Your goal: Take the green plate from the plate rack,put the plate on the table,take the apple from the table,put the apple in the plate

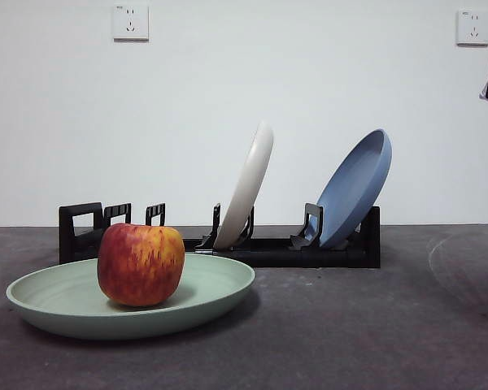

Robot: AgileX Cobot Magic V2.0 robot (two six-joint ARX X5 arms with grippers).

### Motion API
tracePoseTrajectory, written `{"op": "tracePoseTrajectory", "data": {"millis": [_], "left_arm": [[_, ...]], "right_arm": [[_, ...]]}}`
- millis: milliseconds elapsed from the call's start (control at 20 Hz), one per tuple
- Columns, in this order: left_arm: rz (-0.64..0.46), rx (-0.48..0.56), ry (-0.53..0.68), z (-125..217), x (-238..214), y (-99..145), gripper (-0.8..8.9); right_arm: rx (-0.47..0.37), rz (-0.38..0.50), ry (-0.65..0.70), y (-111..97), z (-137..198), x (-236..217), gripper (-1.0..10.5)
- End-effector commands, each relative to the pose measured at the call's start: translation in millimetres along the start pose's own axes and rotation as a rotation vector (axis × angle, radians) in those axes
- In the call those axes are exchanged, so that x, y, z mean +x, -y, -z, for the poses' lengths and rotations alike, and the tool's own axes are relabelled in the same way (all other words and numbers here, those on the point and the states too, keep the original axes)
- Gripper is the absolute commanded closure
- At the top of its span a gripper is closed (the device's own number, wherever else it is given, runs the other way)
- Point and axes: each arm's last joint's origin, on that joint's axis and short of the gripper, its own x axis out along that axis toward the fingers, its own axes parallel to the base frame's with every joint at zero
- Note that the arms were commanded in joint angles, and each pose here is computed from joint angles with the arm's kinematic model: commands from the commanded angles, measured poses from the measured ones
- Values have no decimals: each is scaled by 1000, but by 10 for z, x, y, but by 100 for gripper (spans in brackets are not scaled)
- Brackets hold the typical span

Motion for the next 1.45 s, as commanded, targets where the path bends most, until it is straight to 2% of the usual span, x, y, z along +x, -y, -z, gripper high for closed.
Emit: {"op": "tracePoseTrajectory", "data": {"millis": [50, 450, 600, 700, 900, 1100, 1200, 1450], "left_arm": [[-4, 11, 1, 17, 10, -7, 817], [-4, 12, 1, 17, 10, -7, 817], [-4, 12, 1, 17, 10, -7, 817], [-4, 12, 1, 18, 10, -7, 817], [-4, 12, 1, 17, 10, -7, 817], [-4, 12, 1, 17, 10, -7, 817], [-4, 12, 1, 18, 10, -7, 817], [-4, 11, 1, 18, 10, -7, 817]], "right_arm": [[8, -1, 2, -5, 4, 12, 946], [-19, 4, 1, -1, 9, 7, 946], [-63, 47, 82, 51, -11, -58, 946], [-17, 152, 221, 175, -89, -138, 946], [237, 328, 457, 626, -147, -366, 946], [430, 502, 643, 1031, 39, -539, 946], [459, 547, 730, 1139, 197, -498, 946], [384, 561, 838, 1125, 690, 16, 946]]}}
